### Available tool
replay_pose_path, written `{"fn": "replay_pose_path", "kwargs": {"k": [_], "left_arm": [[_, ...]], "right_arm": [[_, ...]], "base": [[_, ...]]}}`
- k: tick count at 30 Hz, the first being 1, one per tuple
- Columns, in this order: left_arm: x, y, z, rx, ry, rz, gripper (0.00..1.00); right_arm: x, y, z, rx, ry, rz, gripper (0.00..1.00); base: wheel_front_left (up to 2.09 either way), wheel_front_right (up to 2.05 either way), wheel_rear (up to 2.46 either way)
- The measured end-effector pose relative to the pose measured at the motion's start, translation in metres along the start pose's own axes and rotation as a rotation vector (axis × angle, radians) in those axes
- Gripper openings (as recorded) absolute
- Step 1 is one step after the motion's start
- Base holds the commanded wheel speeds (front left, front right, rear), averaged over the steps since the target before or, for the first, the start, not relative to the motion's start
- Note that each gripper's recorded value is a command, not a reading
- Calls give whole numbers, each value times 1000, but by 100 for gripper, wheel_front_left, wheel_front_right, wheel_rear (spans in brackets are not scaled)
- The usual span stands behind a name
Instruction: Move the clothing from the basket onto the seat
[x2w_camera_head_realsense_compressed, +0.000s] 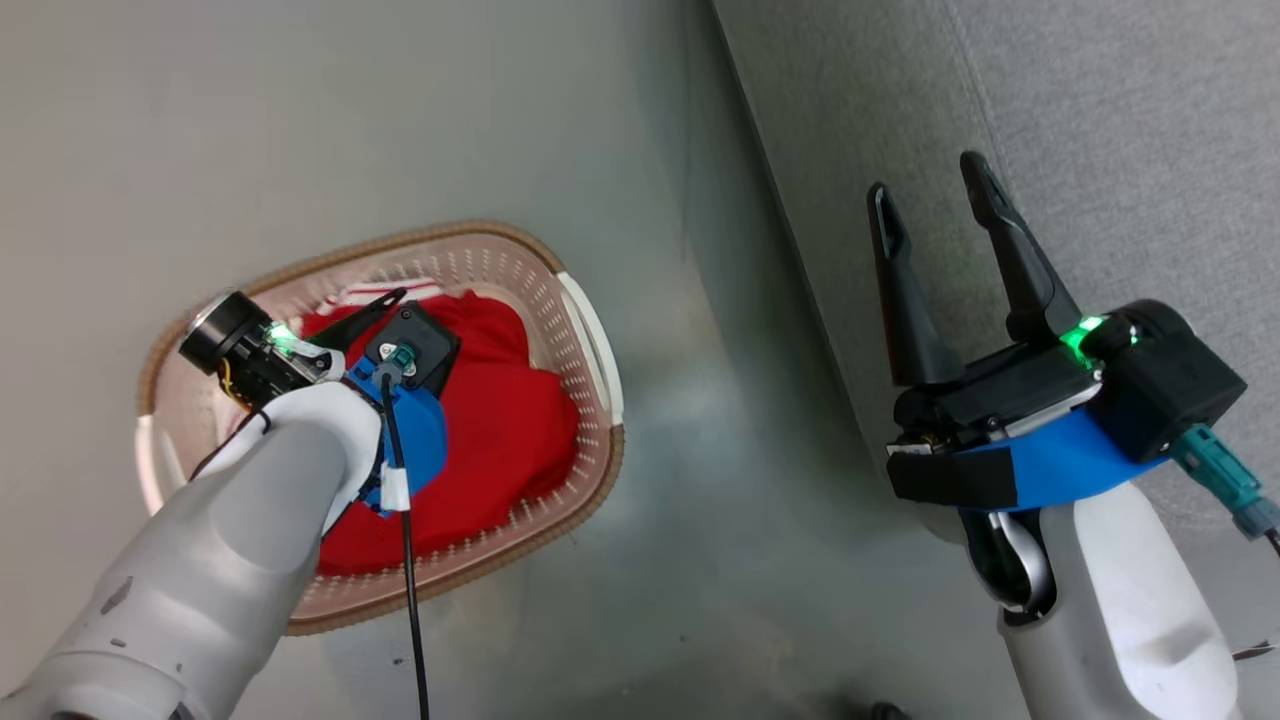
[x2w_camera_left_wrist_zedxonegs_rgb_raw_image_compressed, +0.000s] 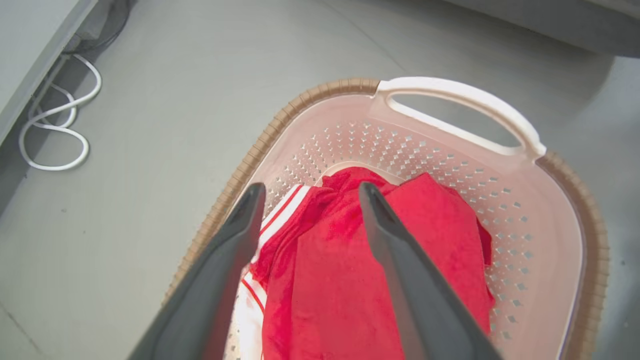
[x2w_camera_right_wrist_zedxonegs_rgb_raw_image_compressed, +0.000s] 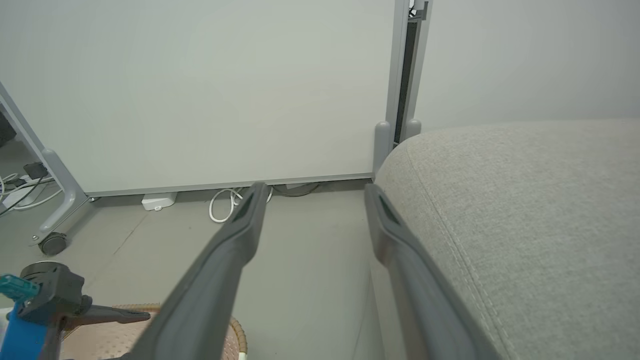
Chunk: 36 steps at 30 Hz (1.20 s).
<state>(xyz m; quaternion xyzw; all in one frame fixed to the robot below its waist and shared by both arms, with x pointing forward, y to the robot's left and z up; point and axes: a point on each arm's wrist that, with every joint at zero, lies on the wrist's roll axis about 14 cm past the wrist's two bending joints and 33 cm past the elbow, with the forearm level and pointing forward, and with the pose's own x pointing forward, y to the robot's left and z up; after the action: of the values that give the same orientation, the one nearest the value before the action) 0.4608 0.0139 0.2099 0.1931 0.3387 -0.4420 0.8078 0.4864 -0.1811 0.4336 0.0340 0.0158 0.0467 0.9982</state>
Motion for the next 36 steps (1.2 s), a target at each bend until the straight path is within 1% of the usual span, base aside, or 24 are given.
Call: {"fn": "replay_pose_path", "kwargs": {"k": [4, 11, 19, 29, 30, 31, 32, 36], "left_arm": [[18, -8, -30, 13, 111, -57, 100], [39, -4, -79, 21, 272, -103, 100], [65, 5, -112, -3, 354, -123, 100], [78, -8, -151, -16, 469, -163, 100], [78, -9, -153, -13, 480, -166, 93], [78, -10, -155, -11, 487, -169, 22], [78, -10, -155, -8, 485, -171, 0], [78, -10, -150, 7, 460, -174, 0]], "right_arm": [[5, -7, -12, -8, 20, -13, 100], [13, -14, -35, -10, 53, -21, 100], [18, -17, -61, -10, 92, -20, 100], [20, -17, -80, -9, 120, -16, 100], [20, -17, -81, -9, 120, -16, 100], [21, -17, -81, -8, 119, -16, 100], [21, -17, -81, -8, 119, -15, 100], [22, -16, -79, -6, 110, -12, 100]], "base": [[0, 0, 0], [0, 0, 0], [0, 0, 0], [0, 0, 0], [0, 0, 0], [0, 0, 0], [0, 0, 0], [0, 0, 0]]}}
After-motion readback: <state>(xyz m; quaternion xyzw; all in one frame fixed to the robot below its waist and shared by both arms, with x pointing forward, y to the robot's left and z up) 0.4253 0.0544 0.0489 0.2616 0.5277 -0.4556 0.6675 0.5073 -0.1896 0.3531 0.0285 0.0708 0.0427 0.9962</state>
